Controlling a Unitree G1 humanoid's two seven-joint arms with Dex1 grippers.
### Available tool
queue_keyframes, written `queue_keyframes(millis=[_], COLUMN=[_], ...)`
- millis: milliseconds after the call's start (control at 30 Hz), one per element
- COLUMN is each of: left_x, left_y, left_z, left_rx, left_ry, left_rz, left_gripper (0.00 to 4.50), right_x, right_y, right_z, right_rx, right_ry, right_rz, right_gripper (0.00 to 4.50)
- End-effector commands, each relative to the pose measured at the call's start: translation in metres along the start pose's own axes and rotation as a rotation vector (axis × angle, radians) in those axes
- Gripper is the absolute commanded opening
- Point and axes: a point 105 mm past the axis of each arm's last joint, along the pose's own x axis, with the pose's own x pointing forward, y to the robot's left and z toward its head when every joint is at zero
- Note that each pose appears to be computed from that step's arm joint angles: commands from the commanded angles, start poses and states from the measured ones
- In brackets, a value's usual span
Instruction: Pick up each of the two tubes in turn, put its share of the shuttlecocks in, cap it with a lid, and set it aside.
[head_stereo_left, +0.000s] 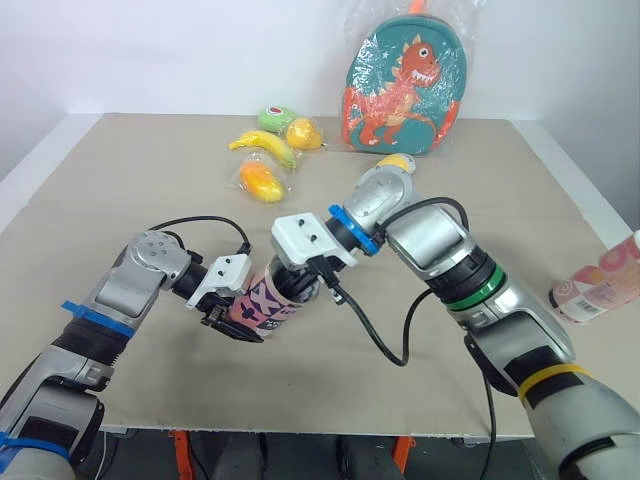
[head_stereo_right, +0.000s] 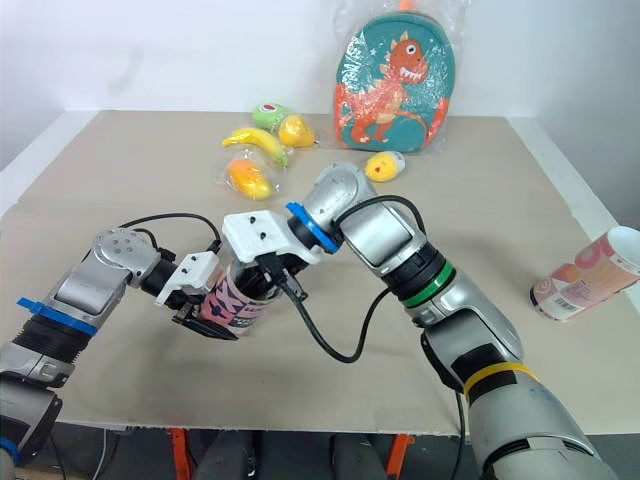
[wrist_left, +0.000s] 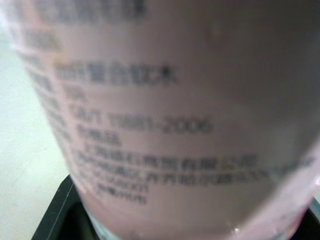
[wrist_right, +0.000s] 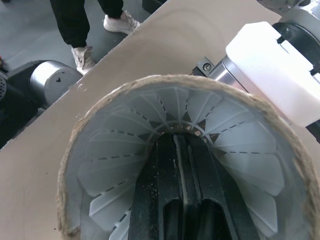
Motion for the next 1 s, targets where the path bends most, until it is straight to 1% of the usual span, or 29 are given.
queue_keyframes(millis=[33, 267, 367, 500, 600, 733, 1000], left_x=[0.004, 0.006, 0.006, 0.008, 0.007, 0.007, 0.007], left_y=[0.001, 0.004, 0.005, 0.006, 0.007, 0.007, 0.010], left_z=[0.001, 0.002, 0.001, 0.003, 0.003, 0.000, 0.002], left_rx=[0.007, 0.017, 0.018, 0.025, 0.024, 0.019, 0.030], left_ry=[-0.007, -0.012, -0.013, -0.018, -0.022, -0.017, -0.020], left_rz=[-0.004, -0.009, -0.009, -0.012, -0.011, -0.012, -0.012], left_gripper=[2.83, 2.83, 2.83, 2.83, 2.83, 2.83, 2.83], right_x=[-0.025, -0.058, -0.064, -0.075, -0.085, -0.074, -0.033], right_y=[0.005, 0.014, 0.013, 0.007, 0.015, 0.025, 0.008], right_z=[0.023, 0.023, 0.024, 0.022, 0.023, 0.022, 0.001], right_rx=[-0.051, -0.074, -0.074, -0.062, -0.045, -0.031, -0.003], right_ry=[-0.060, -0.003, -0.003, -0.006, -0.032, -0.045, 0.020], right_rz=[0.016, -0.028, -0.052, -0.147, -0.168, -0.147, -0.135], right_gripper=[0.05, 0.05, 0.05, 0.05, 0.05, 0.05, 0.05])
